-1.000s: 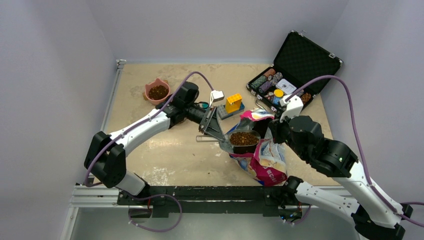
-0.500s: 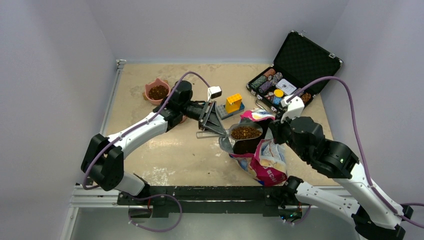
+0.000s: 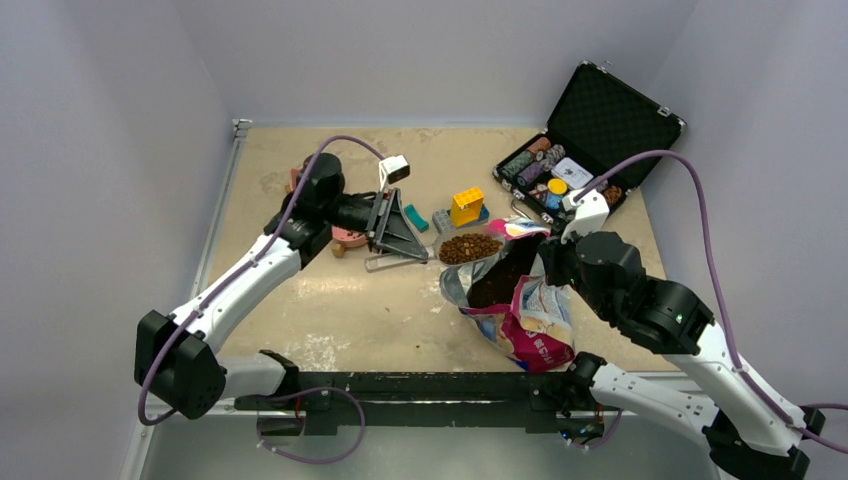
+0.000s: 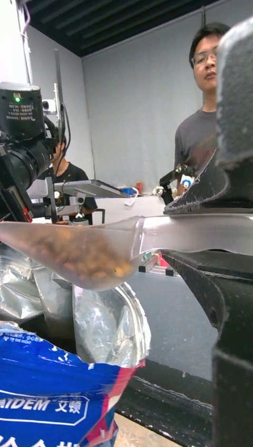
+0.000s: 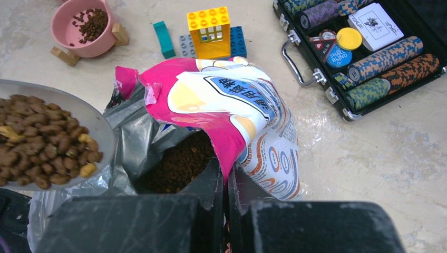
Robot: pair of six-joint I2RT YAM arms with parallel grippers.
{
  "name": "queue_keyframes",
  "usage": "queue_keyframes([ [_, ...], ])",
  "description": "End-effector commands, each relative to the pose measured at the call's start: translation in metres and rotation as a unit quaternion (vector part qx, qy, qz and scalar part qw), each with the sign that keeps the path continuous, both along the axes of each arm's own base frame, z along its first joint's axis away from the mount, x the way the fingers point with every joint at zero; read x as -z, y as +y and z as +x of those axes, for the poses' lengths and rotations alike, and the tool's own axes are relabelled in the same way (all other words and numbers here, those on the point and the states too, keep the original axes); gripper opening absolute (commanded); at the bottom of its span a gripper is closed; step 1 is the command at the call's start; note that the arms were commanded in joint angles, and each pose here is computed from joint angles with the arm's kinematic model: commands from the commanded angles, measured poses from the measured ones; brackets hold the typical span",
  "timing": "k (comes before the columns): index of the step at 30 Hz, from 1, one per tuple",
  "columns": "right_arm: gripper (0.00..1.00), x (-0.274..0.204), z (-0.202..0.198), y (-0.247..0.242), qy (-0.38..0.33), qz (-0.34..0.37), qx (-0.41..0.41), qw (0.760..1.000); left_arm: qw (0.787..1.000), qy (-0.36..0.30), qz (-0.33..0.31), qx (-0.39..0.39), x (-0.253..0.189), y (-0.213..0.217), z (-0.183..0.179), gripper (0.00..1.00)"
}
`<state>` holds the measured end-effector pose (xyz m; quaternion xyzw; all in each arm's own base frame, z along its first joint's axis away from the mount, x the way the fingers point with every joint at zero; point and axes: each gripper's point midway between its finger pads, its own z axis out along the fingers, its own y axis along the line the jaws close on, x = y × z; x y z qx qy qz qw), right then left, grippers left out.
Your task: Serve the pet food
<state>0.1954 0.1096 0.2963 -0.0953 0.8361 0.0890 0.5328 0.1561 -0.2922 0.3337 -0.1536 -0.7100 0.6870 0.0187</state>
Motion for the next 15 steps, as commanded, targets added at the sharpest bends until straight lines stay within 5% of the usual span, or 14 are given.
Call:
queue_keyframes([
  [1, 0.0, -0.015, 0.008, -0.001, -0.024, 0.022, 0.024, 0.999, 0.999, 0.0, -0.017, -0.03, -0.017, 0.014, 0.004, 0.0],
  [15, 0.0, -0.016, 0.004, -0.003, -0.021, 0.02, 0.017, 0.999, 0.984, -0.033, -0.082, -0.157, -0.034, 0.05, 0.118, 0.0],
])
